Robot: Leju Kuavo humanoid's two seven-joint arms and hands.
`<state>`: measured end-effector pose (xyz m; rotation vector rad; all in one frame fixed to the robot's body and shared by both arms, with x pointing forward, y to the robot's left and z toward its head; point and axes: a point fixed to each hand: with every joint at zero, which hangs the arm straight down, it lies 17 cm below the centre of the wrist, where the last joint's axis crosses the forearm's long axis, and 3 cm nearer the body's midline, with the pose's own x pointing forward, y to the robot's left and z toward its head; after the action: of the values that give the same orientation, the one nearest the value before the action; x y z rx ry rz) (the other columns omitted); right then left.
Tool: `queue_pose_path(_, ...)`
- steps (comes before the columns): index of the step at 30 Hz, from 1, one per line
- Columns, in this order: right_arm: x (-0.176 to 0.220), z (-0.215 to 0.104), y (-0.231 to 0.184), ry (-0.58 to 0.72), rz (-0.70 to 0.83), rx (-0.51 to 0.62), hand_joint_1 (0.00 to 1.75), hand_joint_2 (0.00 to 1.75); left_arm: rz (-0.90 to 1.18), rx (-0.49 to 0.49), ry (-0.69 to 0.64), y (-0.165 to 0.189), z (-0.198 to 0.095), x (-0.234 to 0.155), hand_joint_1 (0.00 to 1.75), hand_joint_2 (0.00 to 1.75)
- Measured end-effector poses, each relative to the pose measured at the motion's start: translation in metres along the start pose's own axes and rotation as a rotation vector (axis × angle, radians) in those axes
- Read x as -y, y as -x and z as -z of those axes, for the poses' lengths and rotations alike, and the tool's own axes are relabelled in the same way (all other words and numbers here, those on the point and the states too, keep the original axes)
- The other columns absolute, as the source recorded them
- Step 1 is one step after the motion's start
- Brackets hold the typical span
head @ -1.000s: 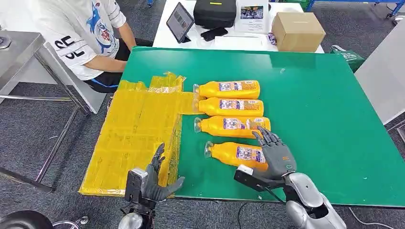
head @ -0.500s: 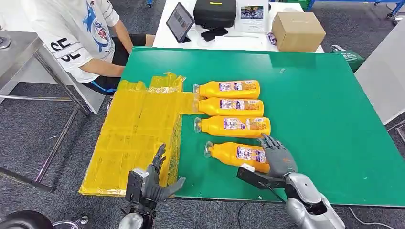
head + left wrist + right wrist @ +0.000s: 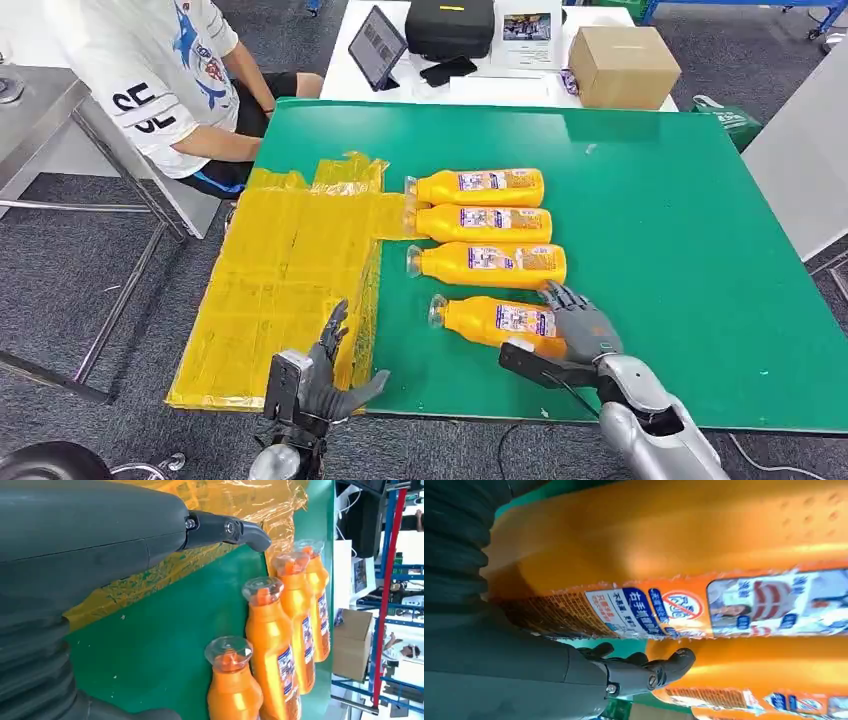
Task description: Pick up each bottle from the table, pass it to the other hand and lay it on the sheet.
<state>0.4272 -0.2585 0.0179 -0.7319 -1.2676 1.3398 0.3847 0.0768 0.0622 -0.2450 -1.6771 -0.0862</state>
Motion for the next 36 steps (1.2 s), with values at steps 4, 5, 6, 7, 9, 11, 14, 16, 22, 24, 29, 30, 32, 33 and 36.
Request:
queue_pose_path(4, -0.005, 0.003, 0.006, -0.03, 0.025, -0.019, 0.0, 1.75, 0.0, -0.003, 0.004, 0.001, 0.0, 0.001, 0.0, 1.75)
queue_pose_path(5, -0.005, 0.004, 0.008, -0.035, 0.032, -0.022, 0.0, 1.75, 0.0, -0.003, 0.005, 0.001, 0.0, 0.001, 0.0, 1.75)
queue_pose_path(6, -0.005, 0.005, 0.009, -0.039, 0.035, -0.025, 0.0, 1.75, 0.0, -0.003, 0.004, 0.001, 0.001, 0.001, 0.0, 1.75)
queue_pose_path(7, -0.005, 0.006, 0.01, -0.041, 0.036, -0.027, 0.0, 1.75, 0.0, -0.003, 0.005, 0.001, 0.001, 0.001, 0.0, 1.75)
queue_pose_path(9, -0.005, 0.007, 0.012, -0.045, 0.039, -0.031, 0.0, 1.75, 0.0, -0.004, 0.005, 0.001, 0.001, 0.001, 0.0, 1.75)
queue_pose_path(11, -0.005, 0.008, 0.013, -0.048, 0.039, -0.034, 0.0, 1.75, 0.001, -0.004, 0.006, 0.001, 0.001, 0.001, 0.0, 1.75)
queue_pose_path(14, -0.007, 0.009, 0.015, -0.061, 0.058, -0.034, 1.73, 1.75, 0.001, -0.005, 0.007, 0.002, 0.002, 0.001, 0.0, 1.75)
queue_pose_path(16, -0.008, 0.009, 0.015, -0.064, 0.073, -0.031, 1.75, 1.75, 0.001, -0.007, 0.007, 0.002, 0.002, 0.001, 0.0, 1.75)
queue_pose_path(22, -0.01, 0.008, 0.014, -0.077, 0.106, -0.016, 1.75, 1.75, 0.0, -0.012, 0.009, 0.004, 0.002, 0.002, 0.0, 1.75)
queue_pose_path(24, -0.009, 0.008, 0.013, -0.072, 0.125, -0.01, 1.75, 1.75, -0.001, -0.013, 0.008, 0.005, 0.001, 0.002, 0.0, 1.75)
queue_pose_path(29, -0.006, 0.007, 0.007, -0.038, 0.159, -0.004, 1.75, 1.75, -0.002, -0.012, 0.005, 0.005, 0.001, 0.002, 0.0, 1.75)
queue_pose_path(30, -0.005, 0.007, 0.007, -0.037, 0.161, -0.004, 1.75, 1.75, -0.002, -0.012, 0.006, 0.005, 0.001, 0.002, 0.0, 1.75)
queue_pose_path(32, -0.002, 0.006, 0.002, -0.015, 0.194, 0.011, 1.75, 1.75, -0.003, -0.012, 0.005, 0.005, 0.001, 0.002, 0.0, 1.75)
queue_pose_path(33, -0.001, 0.006, -0.002, -0.002, 0.223, 0.026, 1.75, 1.75, -0.004, -0.011, 0.003, 0.005, 0.001, 0.001, 0.0, 1.75)
queue_pose_path(36, 0.006, 0.001, -0.025, 0.031, 0.337, 0.101, 1.75, 1.75, -0.007, -0.004, -0.003, 0.004, 0.001, 0.0, 0.0, 1.75)
